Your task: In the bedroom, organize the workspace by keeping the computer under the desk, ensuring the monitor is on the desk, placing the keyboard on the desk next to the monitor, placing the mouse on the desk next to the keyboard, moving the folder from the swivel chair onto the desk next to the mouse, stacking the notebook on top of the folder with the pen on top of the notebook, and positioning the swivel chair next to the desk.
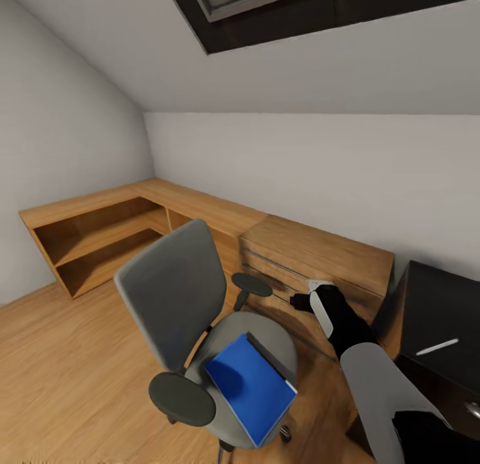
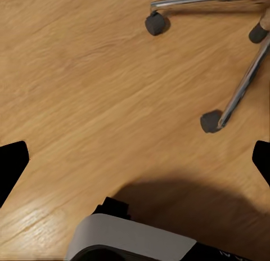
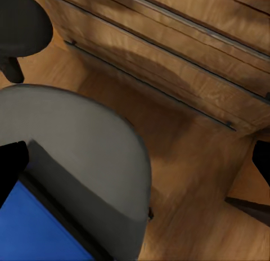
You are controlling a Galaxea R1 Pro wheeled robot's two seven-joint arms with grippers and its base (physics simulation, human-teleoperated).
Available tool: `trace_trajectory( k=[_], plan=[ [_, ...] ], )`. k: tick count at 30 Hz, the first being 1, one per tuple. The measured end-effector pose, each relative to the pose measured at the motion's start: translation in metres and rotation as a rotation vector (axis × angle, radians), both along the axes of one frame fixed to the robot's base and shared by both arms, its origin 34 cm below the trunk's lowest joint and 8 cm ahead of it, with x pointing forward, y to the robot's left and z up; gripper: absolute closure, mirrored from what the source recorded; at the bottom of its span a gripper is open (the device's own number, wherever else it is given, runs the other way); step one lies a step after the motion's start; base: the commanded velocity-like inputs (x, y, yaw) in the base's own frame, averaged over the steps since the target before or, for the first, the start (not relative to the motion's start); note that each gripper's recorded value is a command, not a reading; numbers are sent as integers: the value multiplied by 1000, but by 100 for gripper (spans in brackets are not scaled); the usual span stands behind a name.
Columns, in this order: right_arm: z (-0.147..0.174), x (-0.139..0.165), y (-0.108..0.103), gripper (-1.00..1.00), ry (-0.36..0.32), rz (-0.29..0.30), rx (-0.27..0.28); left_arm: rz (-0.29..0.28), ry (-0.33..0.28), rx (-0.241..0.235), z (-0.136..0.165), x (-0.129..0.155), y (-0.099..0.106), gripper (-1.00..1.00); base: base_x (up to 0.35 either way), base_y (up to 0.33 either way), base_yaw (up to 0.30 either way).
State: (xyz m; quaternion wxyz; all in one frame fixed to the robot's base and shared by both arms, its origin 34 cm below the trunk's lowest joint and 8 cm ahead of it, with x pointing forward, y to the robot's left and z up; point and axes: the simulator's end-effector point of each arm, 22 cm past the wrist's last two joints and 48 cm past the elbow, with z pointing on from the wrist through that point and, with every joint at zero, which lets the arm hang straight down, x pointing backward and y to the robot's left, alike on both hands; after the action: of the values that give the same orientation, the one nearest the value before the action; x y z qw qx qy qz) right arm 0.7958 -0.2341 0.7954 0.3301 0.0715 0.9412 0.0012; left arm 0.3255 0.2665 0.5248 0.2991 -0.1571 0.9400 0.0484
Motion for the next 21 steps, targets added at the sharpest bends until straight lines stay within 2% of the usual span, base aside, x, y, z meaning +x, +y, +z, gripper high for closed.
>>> trace_trajectory(
  k=[7,16,21],
  plan=[
    [-6,-2,5,-100,8,6,4,25,-7,5,2,3,8,-100,0,0,209],
    [-17,-6,12,-100,24,30,-3,111,-52,19,13,21,34,-100,0,0,209],
    [-25,-10,17,-100,36,46,-10,137,-61,27,15,23,45,-100,0,0,209]
  ],
)
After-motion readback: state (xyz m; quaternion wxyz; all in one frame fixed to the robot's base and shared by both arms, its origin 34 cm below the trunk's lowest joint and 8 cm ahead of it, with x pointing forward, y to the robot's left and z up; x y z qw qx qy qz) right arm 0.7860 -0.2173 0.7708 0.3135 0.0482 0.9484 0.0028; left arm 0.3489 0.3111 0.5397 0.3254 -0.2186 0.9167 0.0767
